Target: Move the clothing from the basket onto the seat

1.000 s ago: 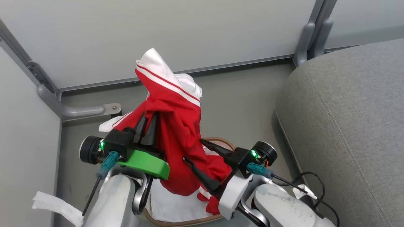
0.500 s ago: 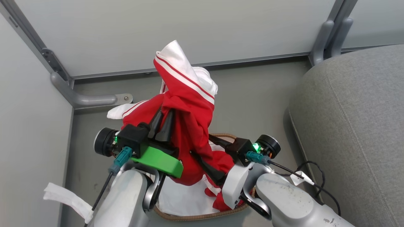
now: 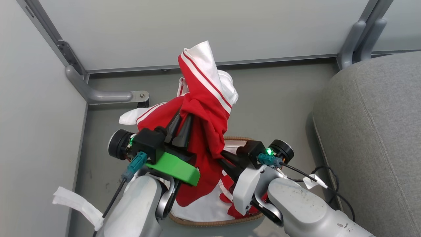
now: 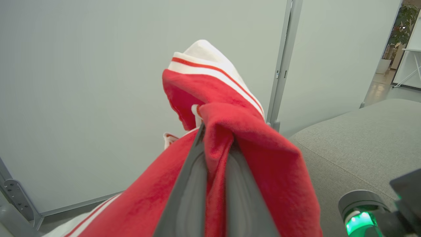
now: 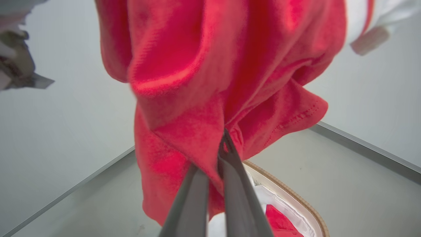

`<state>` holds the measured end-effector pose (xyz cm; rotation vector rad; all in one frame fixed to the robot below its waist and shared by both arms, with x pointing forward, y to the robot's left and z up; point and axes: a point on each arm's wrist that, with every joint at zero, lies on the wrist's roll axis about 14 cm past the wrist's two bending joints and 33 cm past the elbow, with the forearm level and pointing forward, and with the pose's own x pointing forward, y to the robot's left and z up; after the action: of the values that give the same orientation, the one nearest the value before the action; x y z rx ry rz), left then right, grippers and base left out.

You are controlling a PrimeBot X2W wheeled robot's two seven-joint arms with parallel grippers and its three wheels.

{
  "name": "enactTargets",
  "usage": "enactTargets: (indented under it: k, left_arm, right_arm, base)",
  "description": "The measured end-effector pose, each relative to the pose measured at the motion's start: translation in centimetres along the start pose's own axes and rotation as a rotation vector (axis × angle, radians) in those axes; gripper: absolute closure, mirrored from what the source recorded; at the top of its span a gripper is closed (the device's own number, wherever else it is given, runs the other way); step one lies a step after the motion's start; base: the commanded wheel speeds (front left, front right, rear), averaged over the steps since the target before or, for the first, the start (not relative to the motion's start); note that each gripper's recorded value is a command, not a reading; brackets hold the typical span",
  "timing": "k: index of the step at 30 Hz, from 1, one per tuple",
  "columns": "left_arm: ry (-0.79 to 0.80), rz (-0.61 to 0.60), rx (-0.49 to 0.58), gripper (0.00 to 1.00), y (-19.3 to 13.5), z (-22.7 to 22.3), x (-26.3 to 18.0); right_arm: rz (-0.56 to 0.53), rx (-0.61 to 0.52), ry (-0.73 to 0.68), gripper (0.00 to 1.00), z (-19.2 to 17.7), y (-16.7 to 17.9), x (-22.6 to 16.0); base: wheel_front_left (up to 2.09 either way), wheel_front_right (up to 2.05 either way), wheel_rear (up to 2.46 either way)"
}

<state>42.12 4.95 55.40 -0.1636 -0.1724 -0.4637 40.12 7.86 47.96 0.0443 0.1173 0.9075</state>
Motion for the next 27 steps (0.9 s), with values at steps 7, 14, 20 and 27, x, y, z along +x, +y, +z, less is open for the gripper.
enactTargets:
  k: [7, 14, 20, 27]
  left_arm:
    - [0.001, -0.005, 0.000, 1.00, -0.2, -0.1, 0.2]
    - [0.016, -0.015, 0.012, 0.00, -0.4, -0.6, 0.3]
    - [0.029, -0.016, 0.013, 0.00, -0.4, -1.2, 0.6]
    - [0.058, -0.035, 0.017, 0.00, -0.8, -2.6, 1.4]
  right_arm:
    - [-0.019, 0.006, -0.006, 1.00, 0.2, -0.5, -0.3]
    - [-0.035, 0.005, -0.021, 1.00, 0.5, -0.9, -0.5]
    - [-0.084, 0.022, -0.082, 1.00, 2.1, -2.0, -1.3]
    - [-0.213, 0.041, -0.146, 1.00, 3.2, -4.7, -4.4]
  base:
    - [0.00, 0.00, 0.00]
    - [0.00, 0.00, 0.00]
    - [0.00, 0.00, 0.00]
    - [0.00, 0.00, 0.00]
